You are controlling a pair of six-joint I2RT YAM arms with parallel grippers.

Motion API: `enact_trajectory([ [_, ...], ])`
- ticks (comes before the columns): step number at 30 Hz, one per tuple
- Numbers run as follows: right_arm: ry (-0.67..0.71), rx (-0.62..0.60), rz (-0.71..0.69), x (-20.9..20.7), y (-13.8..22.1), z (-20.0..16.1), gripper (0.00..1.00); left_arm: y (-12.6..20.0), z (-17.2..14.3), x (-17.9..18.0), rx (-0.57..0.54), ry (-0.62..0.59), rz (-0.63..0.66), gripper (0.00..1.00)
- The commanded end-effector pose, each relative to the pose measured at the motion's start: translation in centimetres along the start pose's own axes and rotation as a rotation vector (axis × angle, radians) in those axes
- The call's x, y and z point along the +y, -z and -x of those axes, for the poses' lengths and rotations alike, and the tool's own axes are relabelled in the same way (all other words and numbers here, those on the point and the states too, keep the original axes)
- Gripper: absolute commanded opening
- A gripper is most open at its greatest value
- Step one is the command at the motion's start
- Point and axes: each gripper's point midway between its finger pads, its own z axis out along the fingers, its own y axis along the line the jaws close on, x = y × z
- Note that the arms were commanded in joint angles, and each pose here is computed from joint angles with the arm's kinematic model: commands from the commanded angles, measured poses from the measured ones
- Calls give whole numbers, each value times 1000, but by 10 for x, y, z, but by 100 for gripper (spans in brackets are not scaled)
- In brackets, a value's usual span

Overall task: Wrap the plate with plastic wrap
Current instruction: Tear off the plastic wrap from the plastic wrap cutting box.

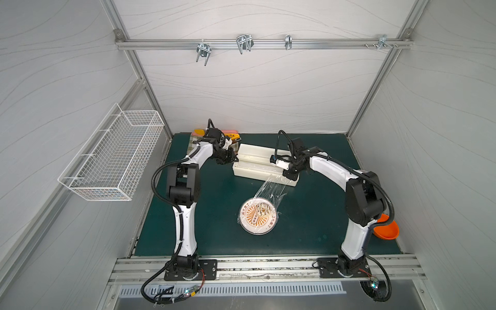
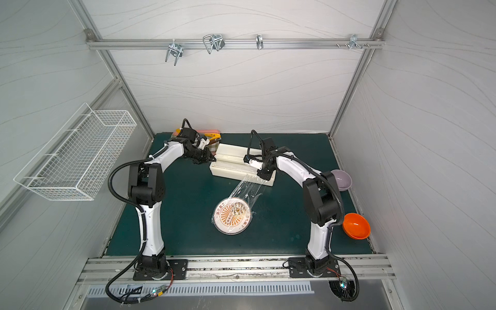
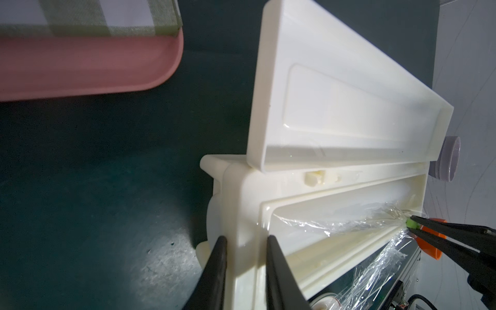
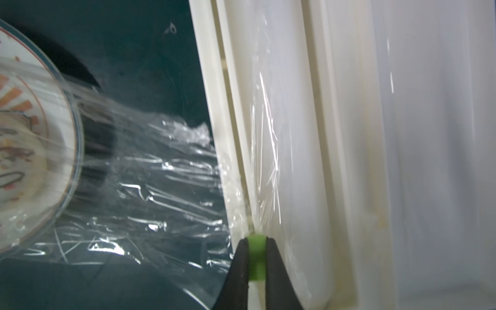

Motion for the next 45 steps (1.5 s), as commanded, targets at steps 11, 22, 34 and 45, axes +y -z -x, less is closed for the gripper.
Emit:
enact_trajectory([
  [11, -24, 235, 36, 10, 27, -86, 0, -5, -36, 139, 116, 240, 365, 0],
  [22, -39, 247, 38, 9, 29, -113, 0, -4, -36, 143, 115, 258, 367, 0],
  [34, -41, 339, 40, 13, 32, -138, 0, -4, -37, 148, 120, 284, 396, 0],
  [45, -75, 389, 40, 15, 36, -152, 0, -2, -36, 152, 116, 293, 401, 0],
])
